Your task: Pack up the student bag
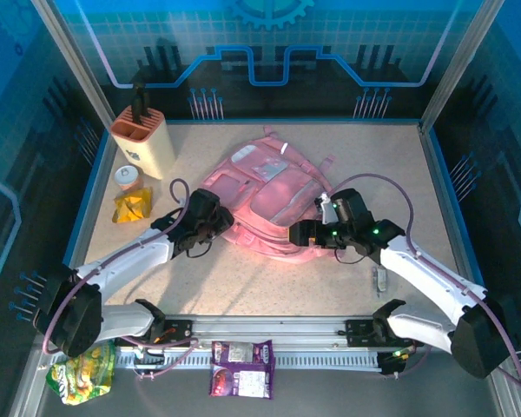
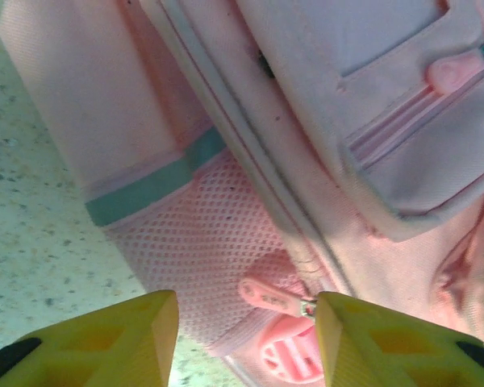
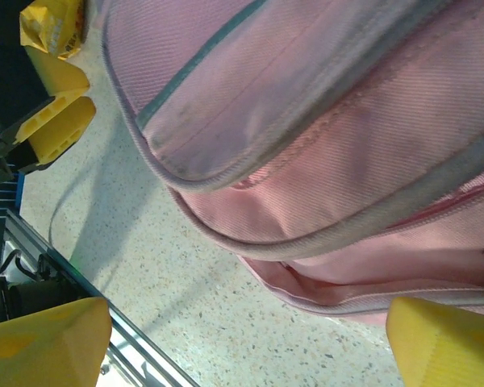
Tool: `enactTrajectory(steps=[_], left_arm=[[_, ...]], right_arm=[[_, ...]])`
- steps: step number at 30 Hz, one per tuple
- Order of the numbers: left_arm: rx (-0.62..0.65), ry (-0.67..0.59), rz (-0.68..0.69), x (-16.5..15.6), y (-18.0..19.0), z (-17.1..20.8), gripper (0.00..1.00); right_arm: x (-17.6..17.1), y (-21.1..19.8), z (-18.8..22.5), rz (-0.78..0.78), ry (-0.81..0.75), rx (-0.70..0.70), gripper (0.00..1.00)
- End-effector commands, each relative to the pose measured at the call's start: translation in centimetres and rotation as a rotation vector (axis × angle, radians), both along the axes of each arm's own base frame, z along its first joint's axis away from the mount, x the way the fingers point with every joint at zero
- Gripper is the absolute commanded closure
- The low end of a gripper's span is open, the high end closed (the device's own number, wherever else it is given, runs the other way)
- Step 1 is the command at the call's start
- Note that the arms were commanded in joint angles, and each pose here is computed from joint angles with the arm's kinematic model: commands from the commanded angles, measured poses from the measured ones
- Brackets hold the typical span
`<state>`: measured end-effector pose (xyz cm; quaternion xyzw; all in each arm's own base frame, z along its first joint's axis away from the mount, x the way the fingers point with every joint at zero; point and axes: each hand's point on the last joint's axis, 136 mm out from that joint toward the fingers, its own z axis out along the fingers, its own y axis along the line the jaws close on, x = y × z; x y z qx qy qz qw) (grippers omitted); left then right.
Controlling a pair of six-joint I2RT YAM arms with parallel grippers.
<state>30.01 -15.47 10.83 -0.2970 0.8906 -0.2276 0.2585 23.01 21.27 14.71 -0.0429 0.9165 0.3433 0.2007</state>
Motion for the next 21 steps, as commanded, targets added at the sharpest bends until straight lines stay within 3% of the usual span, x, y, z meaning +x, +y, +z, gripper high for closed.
enactTrajectory(steps=[1,19,21], left_arm=[[-0.077,-0.040,0.093,1.7,0.0,0.4,0.54],[-0.249,-0.016,0.133,5.0,-3.8,-2.2,0.63],[-0.270,-0.025,0.141,5.5,-4.2,-2.2,0.69]], right_arm=[[0.3,0.9,0.9,-0.001,-0.030,0.022,0.11],[1.2,0.7,0.4,-0.026,-0.062,0.008,0.07],[1.4,0.5,0.2,-0.032,-0.062,0.006,0.07]])
